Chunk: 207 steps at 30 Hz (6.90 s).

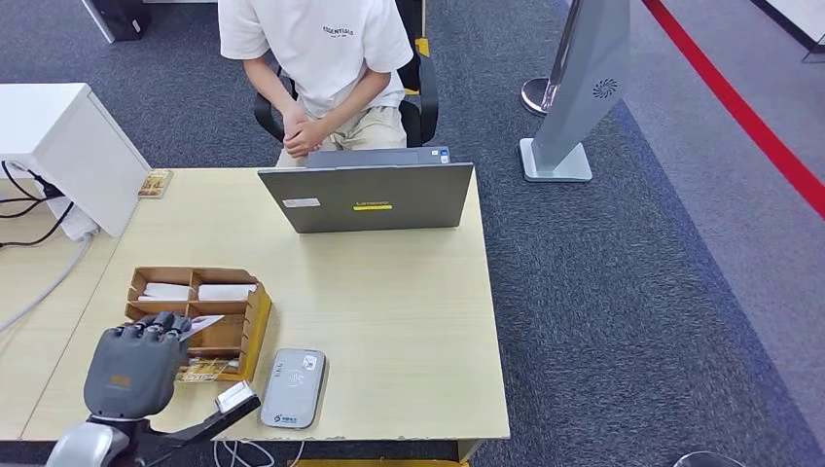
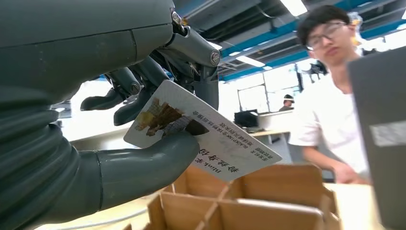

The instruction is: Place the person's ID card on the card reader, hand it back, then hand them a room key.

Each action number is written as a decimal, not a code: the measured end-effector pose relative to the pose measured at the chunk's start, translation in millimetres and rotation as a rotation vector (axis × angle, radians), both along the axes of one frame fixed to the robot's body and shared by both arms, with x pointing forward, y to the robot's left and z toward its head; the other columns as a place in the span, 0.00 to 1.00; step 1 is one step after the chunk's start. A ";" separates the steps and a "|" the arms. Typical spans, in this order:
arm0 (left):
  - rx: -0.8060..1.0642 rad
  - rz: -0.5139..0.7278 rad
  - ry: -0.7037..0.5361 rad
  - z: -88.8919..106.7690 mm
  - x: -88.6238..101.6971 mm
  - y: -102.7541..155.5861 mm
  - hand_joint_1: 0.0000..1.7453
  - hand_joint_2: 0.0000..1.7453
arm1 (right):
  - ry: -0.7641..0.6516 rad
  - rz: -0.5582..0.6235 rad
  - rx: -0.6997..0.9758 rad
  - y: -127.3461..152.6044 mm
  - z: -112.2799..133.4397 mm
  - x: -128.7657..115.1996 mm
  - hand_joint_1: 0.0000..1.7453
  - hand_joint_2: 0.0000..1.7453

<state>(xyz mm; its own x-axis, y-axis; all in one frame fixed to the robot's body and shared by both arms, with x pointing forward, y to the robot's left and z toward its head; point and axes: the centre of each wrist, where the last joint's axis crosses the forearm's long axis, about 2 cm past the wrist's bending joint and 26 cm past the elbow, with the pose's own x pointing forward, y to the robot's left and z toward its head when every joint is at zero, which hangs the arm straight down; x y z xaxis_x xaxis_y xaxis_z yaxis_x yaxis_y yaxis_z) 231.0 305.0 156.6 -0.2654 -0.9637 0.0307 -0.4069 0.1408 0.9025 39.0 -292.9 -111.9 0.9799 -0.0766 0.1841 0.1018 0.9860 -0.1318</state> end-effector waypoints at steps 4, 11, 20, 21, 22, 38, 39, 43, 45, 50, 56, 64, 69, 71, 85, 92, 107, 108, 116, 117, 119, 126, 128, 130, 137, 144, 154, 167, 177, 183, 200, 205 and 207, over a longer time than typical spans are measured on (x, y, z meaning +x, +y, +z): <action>0.006 0.026 -0.092 12.4 10.7 8.4 1.00 1.00 | -0.002 0.016 0.000 0.1 0.0 0.5 0.00 1.00; 0.027 0.065 -0.284 45.1 39.8 23.8 1.00 1.00 | -0.010 0.054 0.001 0.6 0.2 2.1 0.00 1.00; 0.092 0.113 -0.430 75.2 87.7 40.0 1.00 1.00 | 0.001 0.115 0.004 1.5 0.4 4.3 0.00 1.00; 0.099 0.121 -0.438 80.7 97.5 42.5 1.00 1.00 | 0.002 0.121 0.007 1.7 0.5 5.1 0.00 1.00; 0.105 0.131 -0.445 86.8 107.8 45.1 1.00 1.00 | 0.001 0.123 0.010 1.9 0.6 5.8 0.00 1.00; 0.078 0.222 -0.435 131.1 182.7 48.8 1.00 1.00 | 0.012 0.137 0.026 4.5 0.8 8.3 0.00 1.00; 0.078 0.221 -0.431 130.1 183.0 48.2 1.00 1.00 | 0.012 0.137 0.026 4.5 0.8 8.3 0.00 1.00; 0.069 0.216 -0.420 127.3 183.5 46.7 0.75 1.00 | 0.011 0.138 0.025 4.5 0.8 8.1 0.00 1.00; 0.057 0.214 -0.415 126.7 183.3 46.8 0.25 1.00 | 0.010 0.139 0.025 4.6 0.8 7.9 0.00 1.00; 0.021 0.205 -0.412 124.0 180.0 48.1 0.00 1.00 | 0.002 0.141 0.025 4.6 0.8 7.8 0.00 1.00; 0.006 0.184 -0.432 118.2 167.2 43.6 0.00 1.00 | 0.005 0.141 0.022 4.5 0.7 7.3 0.00 1.00; -0.004 0.165 -0.436 113.5 154.7 38.9 0.00 1.00 | 0.007 0.131 0.022 4.5 0.7 7.0 0.00 1.00; -0.036 0.120 -0.421 91.9 113.0 25.8 0.00 1.00 | 0.009 0.085 0.023 6.5 0.4 4.6 0.00 1.00; -0.047 0.096 -0.428 81.5 89.0 19.4 0.00 1.00 | 0.010 0.061 0.026 8.4 0.3 2.8 0.00 1.00; -0.083 0.000 -0.459 62.6 5.5 -0.2 0.00 1.00 | -0.009 -0.016 0.041 15.9 0.1 -0.3 0.00 1.00; -0.095 -0.042 -0.452 61.2 -4.2 -5.8 0.00 1.00 | -0.013 -0.040 0.043 16.6 0.1 -0.5 0.00 1.00; -0.104 -0.109 -0.152 39.9 -20.9 -18.0 0.00 1.00 | -0.008 -0.086 0.036 15.2 0.0 -1.6 0.00 1.00; -0.099 -0.109 -0.134 39.1 -21.4 -17.9 0.00 1.00 | -0.008 -0.086 0.035 15.2 0.0 -1.7 0.00 1.00; -0.052 -0.112 -0.038 35.2 -22.9 -12.4 0.00 1.00 | -0.004 -0.088 0.035 14.9 0.0 -1.7 0.00 1.00; -0.047 -0.113 -0.031 35.0 -22.9 -11.6 0.00 1.00 | -0.004 -0.088 0.036 14.9 0.0 -1.7 0.00 1.00; -0.040 -0.114 -0.018 34.7 -22.9 -10.4 0.00 1.00 | -0.003 -0.088 0.036 14.9 0.0 -1.7 0.00 1.00; -0.034 -0.104 0.043 31.4 -21.9 -7.6 0.00 1.00 | 0.002 -0.088 0.037 15.1 0.0 -1.7 0.00 1.00; -0.033 -0.102 0.058 29.6 -21.5 -7.2 0.00 1.00 | 0.003 -0.087 0.037 15.2 0.0 -1.7 0.00 1.00; -0.032 -0.100 0.072 27.8 -21.1 -6.8 0.00 1.00 | 0.003 -0.087 0.037 15.2 0.1 -1.7 0.00 1.00; -0.025 -0.104 0.104 22.7 -20.6 -7.6 0.00 1.00 | 0.002 -0.086 0.037 15.4 0.1 -1.6 0.00 1.00; -0.022 -0.125 0.118 19.1 -21.5 -11.8 0.00 1.00 | 0.000 -0.084 0.040 16.3 0.1 -1.6 0.00 1.00; -0.023 -0.168 0.165 10.3 -23.5 -21.0 0.00 1.00 | 0.001 -0.079 0.039 16.3 0.1 -1.6 0.00 1.00; -0.040 -0.224 0.226 3.4 -27.6 -31.4 0.00 1.00 | 0.002 -0.078 0.038 16.3 0.1 -1.6 0.00 1.00; -0.050 -0.240 0.290 -6.0 -33.6 -32.4 0.00 1.00 | 0.003 -0.079 0.040 16.3 0.1 -1.8 0.00 1.00; -0.052 -0.222 0.337 -14.7 -42.5 -27.9 0.00 1.00 | 0.005 -0.082 0.038 16.1 0.0 -2.3 0.00 1.00; -0.069 -0.153 0.377 -25.7 -59.6 -19.5 0.00 1.00 | 0.007 -0.078 0.032 15.2 0.0 -3.3 0.00 1.00; -0.074 -0.105 0.376 -27.4 -64.2 -13.2 0.00 1.00 | 0.015 -0.078 0.030 14.5 -0.1 -3.7 0.00 1.00; -0.073 -0.087 0.377 -28.0 -65.9 -10.8 0.00 1.00 | 0.019 -0.079 0.029 14.3 -0.1 -3.8 0.00 1.00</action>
<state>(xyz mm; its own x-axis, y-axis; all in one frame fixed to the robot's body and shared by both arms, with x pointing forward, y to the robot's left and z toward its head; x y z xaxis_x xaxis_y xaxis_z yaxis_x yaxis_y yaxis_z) 165.1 294.2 128.6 -0.3028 -0.9299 0.2088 -0.0326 0.2290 0.9729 35.2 -278.6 -111.9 0.9738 -0.1591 0.1625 0.1775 0.9784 -0.1057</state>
